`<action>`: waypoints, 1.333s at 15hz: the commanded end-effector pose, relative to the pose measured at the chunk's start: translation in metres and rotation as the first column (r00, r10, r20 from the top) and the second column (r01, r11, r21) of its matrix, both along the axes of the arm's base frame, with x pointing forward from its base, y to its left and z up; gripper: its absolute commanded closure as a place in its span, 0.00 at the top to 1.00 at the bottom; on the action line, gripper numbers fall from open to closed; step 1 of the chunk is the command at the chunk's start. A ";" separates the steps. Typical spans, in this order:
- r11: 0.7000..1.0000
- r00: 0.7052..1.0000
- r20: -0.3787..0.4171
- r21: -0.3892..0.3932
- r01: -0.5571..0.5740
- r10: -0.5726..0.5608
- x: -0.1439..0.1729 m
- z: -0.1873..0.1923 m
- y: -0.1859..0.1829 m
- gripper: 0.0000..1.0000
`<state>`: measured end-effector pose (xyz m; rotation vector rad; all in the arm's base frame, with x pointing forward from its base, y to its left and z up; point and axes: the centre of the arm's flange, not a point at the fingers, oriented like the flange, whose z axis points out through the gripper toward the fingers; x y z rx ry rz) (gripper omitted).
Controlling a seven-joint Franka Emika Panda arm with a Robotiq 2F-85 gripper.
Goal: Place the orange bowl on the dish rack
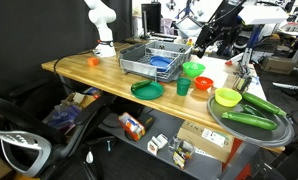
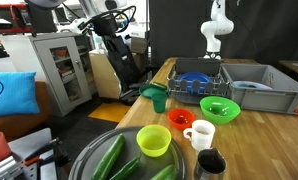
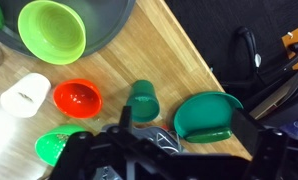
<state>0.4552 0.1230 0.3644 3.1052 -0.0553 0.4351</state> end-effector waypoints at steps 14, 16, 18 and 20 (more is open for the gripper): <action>0.912 0.901 0.198 0.232 0.340 -0.386 0.092 -0.054 -0.056 1.00; 0.865 0.843 0.222 0.243 0.439 -0.490 0.100 -0.060 -0.082 1.00; 0.815 0.788 0.228 0.266 0.514 -0.571 0.107 -0.062 -0.112 1.00; 0.787 0.766 0.204 0.265 0.557 -0.610 0.114 -0.070 -0.129 1.00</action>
